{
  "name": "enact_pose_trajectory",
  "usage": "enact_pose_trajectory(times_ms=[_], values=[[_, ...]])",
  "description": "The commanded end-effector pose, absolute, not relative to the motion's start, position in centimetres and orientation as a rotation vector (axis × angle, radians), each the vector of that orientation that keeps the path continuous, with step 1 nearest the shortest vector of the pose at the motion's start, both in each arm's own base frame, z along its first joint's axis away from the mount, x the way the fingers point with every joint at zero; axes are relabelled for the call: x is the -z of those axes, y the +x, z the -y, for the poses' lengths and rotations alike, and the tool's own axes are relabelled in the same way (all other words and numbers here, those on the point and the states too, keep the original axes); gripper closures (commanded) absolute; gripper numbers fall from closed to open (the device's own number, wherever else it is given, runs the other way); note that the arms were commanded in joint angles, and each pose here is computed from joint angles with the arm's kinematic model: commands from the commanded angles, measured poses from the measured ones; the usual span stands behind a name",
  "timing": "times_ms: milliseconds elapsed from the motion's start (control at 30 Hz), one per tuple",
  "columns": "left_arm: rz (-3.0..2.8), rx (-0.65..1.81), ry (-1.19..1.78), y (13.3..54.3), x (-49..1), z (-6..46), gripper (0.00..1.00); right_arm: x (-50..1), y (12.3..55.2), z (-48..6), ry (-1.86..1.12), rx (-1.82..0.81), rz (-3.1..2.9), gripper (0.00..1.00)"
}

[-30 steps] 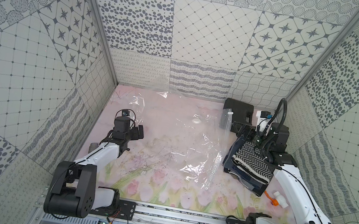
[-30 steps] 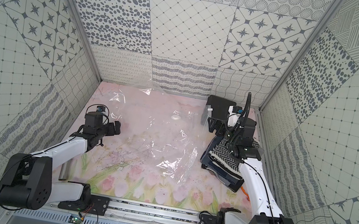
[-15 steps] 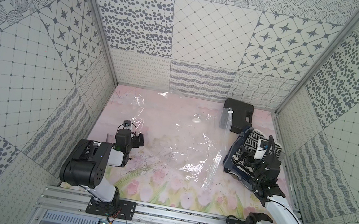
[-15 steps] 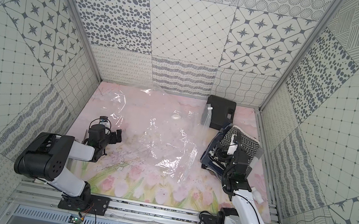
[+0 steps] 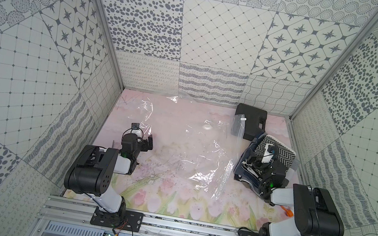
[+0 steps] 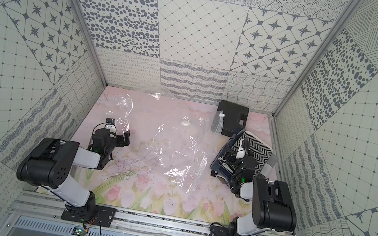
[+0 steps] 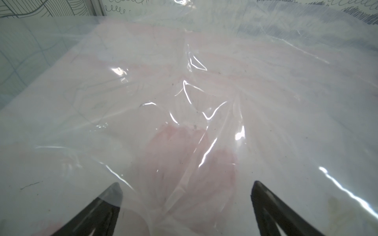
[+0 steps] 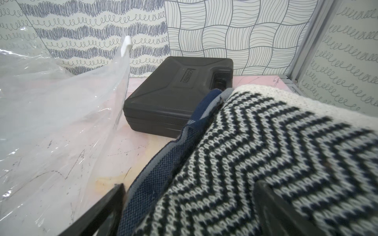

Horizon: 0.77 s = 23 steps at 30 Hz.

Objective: Take the blanket out of the vacuum bag
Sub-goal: Reset both arms

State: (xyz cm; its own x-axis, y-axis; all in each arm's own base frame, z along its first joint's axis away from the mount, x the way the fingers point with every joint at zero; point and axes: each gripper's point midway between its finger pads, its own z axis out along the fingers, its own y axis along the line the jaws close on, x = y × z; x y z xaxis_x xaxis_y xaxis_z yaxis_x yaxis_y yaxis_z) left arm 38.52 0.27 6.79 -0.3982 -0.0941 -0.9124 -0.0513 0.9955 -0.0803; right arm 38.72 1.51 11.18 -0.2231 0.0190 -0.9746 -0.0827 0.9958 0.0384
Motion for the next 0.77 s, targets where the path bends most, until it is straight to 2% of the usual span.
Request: enact_pose_trajectory(times_ms=[0,733], values=[[-1.961,0.075,-0.017,39.93,-8.13,0.94,0.0,-11.32,39.62,-2.11,-0.07,-0.146,-1.779,0.01],[-1.97,0.076,-0.002,39.95,-7.93,1.1,0.0,-10.52,40.39,-2.42,-0.091,-0.143,-1.875,0.01]])
